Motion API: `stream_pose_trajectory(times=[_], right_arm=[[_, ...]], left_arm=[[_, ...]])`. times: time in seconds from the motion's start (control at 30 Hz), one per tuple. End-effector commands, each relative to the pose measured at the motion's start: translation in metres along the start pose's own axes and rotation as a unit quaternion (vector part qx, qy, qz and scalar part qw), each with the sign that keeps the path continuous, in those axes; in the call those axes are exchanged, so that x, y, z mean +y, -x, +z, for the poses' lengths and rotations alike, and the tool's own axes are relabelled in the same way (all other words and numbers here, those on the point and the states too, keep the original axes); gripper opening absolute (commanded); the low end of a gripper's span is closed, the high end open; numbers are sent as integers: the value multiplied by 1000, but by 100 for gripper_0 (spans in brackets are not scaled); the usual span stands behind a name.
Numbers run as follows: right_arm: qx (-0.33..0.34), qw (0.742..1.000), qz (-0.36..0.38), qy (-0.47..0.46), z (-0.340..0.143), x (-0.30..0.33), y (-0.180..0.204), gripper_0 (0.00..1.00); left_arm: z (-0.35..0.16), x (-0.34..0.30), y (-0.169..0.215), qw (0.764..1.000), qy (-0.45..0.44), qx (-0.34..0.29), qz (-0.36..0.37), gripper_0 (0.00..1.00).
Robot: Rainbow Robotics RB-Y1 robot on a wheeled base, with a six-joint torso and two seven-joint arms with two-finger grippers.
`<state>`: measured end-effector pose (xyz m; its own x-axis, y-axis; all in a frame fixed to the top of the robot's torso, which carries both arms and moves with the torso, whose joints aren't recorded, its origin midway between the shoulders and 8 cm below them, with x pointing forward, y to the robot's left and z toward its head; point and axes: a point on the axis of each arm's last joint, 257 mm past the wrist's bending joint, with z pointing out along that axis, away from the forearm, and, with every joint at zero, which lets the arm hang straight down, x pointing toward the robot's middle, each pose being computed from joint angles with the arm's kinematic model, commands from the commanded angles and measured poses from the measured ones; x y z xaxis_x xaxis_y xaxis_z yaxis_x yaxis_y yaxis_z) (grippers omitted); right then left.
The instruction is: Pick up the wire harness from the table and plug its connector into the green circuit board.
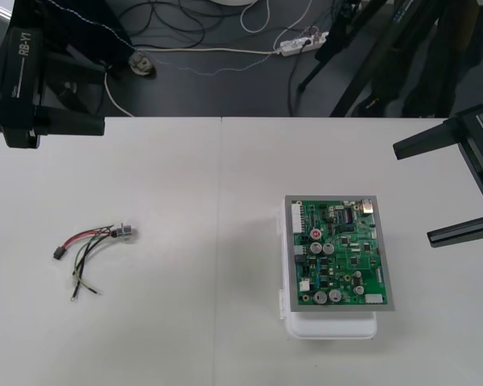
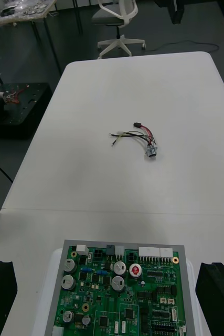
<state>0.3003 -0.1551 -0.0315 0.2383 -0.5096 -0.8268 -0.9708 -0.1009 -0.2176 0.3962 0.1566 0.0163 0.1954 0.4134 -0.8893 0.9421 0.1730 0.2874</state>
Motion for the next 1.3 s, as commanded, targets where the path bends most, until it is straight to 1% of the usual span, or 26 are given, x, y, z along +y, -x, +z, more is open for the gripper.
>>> stream_pose_trajectory(times=[0.03, 1.03, 1.13, 1.17, 1.2, 1.27, 1.3], right_arm=[[10, 1000, -21, -16, -14, -4, 4, 100], [10, 1000, -21, -16, -14, -4, 4, 100], [10, 1000, -21, -16, -14, -4, 4, 100], [-12, 1000, 10, 4, 2, 6, -7, 100], [-12, 1000, 10, 4, 2, 6, -7, 100], [-36, 999, 24, 8, 3, 9, -6, 100], [-63, 997, 34, 13, 4, 10, 1, 100]], left_arm=[[-2, -16, -34, 999, -19, 25, -11, 70], [-2, -16, -34, 999, -19, 25, -11, 69], [1, -15, -40, 999, -16, 23, -18, 70], [0, -14, -38, 1000, -15, 23, -14, 69], [0, -13, -38, 1000, -15, 22, -14, 70], [-1, -12, -38, 1000, -14, 23, -10, 69], [-2, -11, -38, 1000, -13, 24, -9, 70]])
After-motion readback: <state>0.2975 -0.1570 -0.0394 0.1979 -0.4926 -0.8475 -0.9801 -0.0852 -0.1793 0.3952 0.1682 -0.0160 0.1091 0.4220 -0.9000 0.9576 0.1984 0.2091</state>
